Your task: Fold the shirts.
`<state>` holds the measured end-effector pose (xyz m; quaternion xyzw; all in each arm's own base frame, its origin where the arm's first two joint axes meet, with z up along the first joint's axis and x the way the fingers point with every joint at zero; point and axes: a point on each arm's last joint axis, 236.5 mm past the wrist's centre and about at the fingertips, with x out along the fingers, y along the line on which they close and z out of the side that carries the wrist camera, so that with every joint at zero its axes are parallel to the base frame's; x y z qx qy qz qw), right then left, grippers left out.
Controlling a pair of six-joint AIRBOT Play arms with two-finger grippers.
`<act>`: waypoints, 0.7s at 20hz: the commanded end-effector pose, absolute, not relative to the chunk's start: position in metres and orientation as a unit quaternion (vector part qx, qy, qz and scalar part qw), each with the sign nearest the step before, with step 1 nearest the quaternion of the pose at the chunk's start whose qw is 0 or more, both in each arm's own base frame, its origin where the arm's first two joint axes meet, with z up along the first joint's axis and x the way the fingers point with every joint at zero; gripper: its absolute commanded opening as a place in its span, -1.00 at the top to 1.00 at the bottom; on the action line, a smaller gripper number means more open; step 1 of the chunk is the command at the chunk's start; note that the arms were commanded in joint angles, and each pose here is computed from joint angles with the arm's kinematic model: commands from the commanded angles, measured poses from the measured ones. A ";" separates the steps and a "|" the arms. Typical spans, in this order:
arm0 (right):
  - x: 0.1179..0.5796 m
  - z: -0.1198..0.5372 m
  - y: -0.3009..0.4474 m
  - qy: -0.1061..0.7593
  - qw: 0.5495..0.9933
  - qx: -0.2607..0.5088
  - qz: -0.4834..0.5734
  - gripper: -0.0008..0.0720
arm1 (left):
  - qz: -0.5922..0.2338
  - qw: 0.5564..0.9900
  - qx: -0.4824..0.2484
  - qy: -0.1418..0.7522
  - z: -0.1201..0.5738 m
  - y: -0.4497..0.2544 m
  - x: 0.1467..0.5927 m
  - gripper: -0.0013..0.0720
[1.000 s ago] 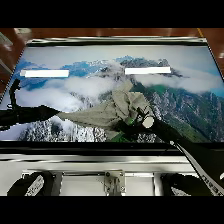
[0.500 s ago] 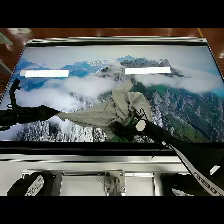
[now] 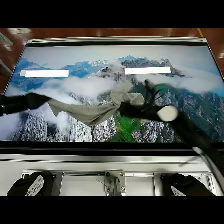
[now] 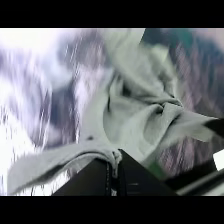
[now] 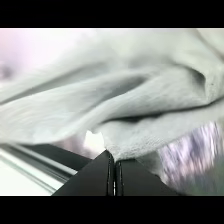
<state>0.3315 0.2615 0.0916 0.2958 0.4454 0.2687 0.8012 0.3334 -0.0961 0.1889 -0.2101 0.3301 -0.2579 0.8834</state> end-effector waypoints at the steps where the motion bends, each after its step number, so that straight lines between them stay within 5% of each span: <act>1: 0.311 0.280 0.194 0.238 0.890 0.227 0.316 0.83 | -0.277 0.920 -0.237 0.144 0.344 -0.101 0.335 0.84; 4: 0.256 0.435 0.136 0.055 0.927 0.237 0.286 0.83 | -0.261 0.938 -0.208 -0.097 0.510 -0.087 0.278 0.84; 7: 0.197 0.519 0.116 -0.037 0.927 0.252 0.276 0.83 | -0.254 0.931 -0.135 -0.223 0.587 -0.092 0.207 0.84; 14: 0.170 0.500 0.102 0.027 0.954 0.206 0.217 0.83 | -0.192 0.947 -0.030 -0.254 0.595 -0.090 0.156 0.84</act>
